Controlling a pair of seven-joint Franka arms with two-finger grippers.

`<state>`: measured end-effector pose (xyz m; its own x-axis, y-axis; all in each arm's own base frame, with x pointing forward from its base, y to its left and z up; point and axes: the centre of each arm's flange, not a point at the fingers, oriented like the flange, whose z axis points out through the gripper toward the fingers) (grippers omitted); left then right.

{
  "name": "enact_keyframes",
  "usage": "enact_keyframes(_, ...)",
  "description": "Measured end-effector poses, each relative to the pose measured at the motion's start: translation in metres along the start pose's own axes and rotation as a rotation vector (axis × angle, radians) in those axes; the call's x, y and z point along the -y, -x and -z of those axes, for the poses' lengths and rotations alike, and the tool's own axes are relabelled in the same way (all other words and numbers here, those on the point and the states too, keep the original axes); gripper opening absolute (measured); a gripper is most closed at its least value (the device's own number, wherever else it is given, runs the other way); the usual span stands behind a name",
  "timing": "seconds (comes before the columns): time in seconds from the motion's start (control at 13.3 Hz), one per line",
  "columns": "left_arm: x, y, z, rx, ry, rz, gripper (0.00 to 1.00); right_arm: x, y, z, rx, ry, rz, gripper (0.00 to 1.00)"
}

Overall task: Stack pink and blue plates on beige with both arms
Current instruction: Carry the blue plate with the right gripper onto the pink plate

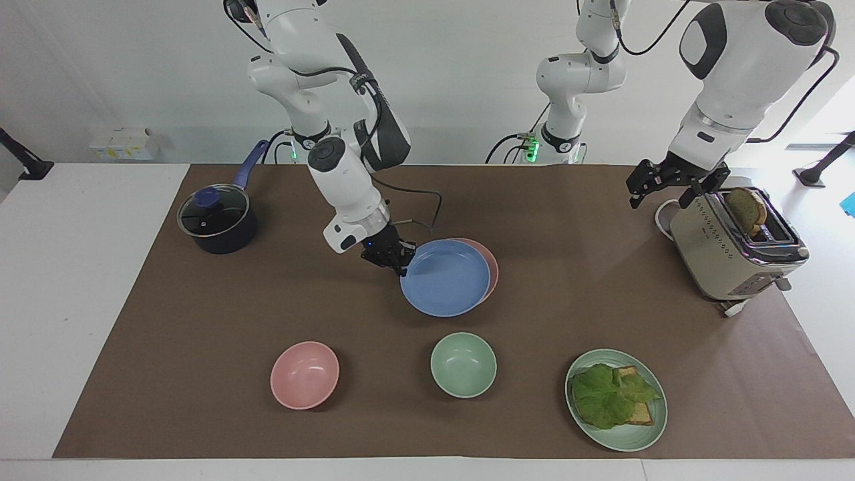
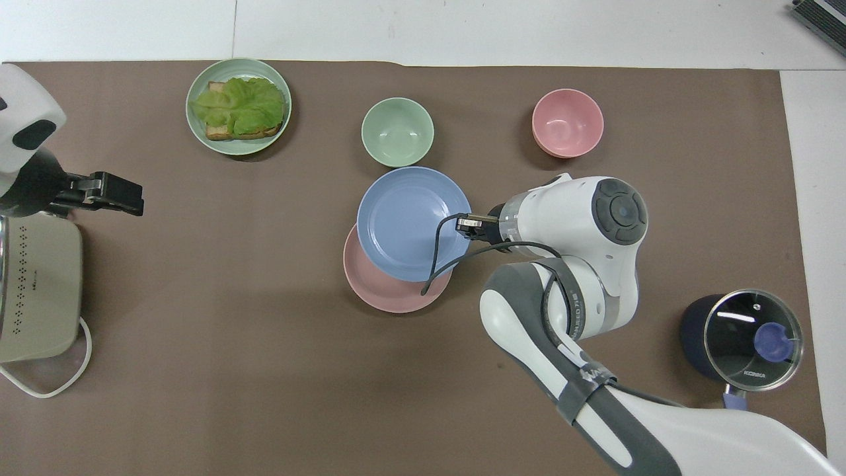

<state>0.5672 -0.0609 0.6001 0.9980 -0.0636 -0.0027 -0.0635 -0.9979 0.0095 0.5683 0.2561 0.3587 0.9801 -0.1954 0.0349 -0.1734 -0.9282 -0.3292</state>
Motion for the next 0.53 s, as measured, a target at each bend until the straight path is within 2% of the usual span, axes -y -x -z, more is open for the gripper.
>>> enact_keyframes(0.53, 0.000, 0.000, 0.000, 0.000, 0.000, 0.000, 1.00, 0.007, 0.030, -0.028, 0.057, 0.032, -0.025, 0.04)
